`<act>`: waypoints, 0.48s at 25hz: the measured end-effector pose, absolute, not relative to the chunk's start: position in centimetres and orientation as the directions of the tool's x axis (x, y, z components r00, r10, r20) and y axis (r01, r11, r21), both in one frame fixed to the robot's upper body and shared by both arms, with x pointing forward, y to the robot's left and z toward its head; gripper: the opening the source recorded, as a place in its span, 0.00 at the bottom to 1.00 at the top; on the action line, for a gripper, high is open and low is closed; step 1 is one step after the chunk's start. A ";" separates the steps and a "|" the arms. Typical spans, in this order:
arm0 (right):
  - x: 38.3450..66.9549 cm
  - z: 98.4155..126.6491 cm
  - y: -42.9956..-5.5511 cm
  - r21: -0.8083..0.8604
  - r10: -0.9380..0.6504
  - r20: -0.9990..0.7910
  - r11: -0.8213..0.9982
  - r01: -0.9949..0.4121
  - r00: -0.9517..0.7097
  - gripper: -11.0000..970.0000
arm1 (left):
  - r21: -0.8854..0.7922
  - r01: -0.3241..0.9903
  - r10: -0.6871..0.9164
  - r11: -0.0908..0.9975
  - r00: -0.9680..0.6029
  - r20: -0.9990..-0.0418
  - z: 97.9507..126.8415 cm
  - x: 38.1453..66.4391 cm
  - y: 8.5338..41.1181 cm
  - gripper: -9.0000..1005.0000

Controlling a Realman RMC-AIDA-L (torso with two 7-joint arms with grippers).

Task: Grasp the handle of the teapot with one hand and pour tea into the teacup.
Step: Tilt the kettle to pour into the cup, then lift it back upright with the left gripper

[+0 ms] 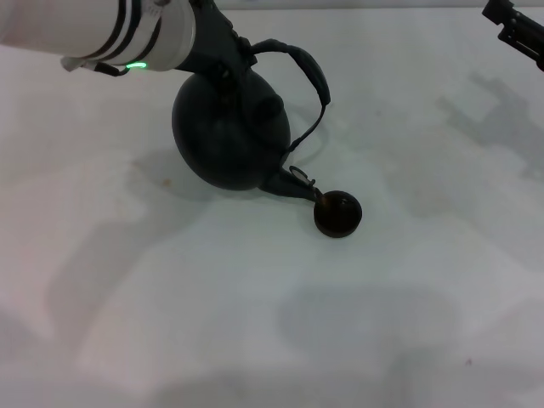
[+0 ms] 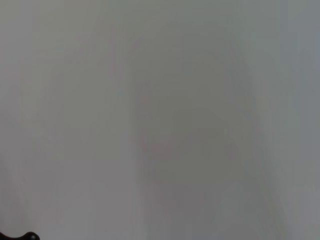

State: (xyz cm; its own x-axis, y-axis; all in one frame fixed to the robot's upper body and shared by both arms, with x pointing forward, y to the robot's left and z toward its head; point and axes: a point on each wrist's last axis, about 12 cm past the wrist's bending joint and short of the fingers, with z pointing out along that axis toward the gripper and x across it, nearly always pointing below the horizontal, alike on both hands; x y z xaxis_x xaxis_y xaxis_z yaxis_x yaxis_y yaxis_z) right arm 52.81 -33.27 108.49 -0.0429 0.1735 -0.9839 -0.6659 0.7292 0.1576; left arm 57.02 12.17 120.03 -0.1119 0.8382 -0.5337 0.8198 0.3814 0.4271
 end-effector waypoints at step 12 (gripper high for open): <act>52.8 108.4 -33.3 0.156 0.163 -0.985 0.731 -0.665 -0.051 0.87 | 0.316 0.790 0.717 0.525 -0.211 -0.664 120.0 57.2 14.4 0.12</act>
